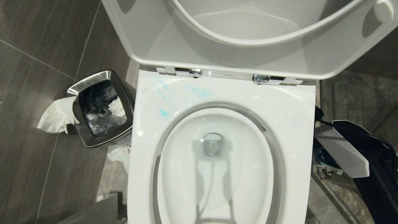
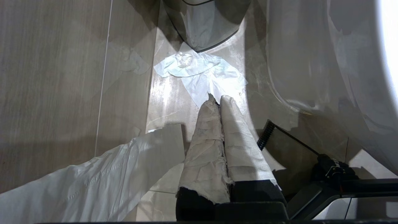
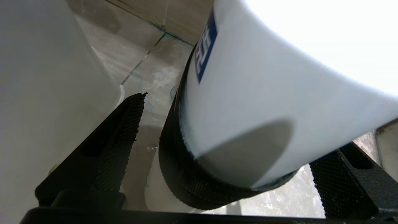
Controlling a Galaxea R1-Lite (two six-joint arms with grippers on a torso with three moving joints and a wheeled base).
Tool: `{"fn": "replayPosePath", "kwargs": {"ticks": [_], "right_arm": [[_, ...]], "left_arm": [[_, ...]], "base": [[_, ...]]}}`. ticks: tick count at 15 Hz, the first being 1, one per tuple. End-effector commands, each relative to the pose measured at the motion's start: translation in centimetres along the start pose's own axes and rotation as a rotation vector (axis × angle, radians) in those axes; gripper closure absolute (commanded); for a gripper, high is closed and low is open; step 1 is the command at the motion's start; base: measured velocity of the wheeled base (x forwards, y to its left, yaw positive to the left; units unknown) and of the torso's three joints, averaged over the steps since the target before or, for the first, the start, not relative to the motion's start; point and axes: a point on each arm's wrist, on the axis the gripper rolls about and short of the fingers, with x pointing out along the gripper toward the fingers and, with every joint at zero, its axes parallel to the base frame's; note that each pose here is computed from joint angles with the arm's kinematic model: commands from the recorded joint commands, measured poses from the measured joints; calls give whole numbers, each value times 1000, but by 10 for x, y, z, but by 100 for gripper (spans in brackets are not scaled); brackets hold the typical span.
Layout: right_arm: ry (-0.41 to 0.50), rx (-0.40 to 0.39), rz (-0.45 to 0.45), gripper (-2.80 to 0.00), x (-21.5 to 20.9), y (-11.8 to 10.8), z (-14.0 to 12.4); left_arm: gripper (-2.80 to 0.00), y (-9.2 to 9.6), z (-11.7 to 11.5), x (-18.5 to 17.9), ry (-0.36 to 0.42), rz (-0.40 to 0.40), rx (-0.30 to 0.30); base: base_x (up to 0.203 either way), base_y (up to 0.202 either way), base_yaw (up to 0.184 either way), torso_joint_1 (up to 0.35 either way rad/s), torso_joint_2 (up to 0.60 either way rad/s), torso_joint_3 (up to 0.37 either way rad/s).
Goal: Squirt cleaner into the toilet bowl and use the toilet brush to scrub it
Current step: Pour in the cleaning agent
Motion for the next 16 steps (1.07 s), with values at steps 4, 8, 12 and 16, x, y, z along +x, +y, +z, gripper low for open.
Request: {"fn": "replayPosePath", "kwargs": {"ticks": [4, 8, 12, 16], "right_arm": [[-17, -3, -6, -280, 1, 0, -1], [-37, -16, -10, -280, 4, 1, -1], [-40, -17, -11, -280, 4, 0, -1], [-36, -17, -8, -270, 3, 1, -4]], "left_arm": [[0, 0, 0, 0, 2, -1, 0], [0, 0, 0, 0, 2, -1, 0], [0, 0, 0, 0, 2, -1, 0], [0, 0, 0, 0, 2, -1, 0]], "base": [[0, 0, 0, 0, 0, 0], [0, 0, 0, 0, 0, 0], [0, 0, 0, 0, 0, 0], [0, 0, 0, 0, 0, 0]]}}
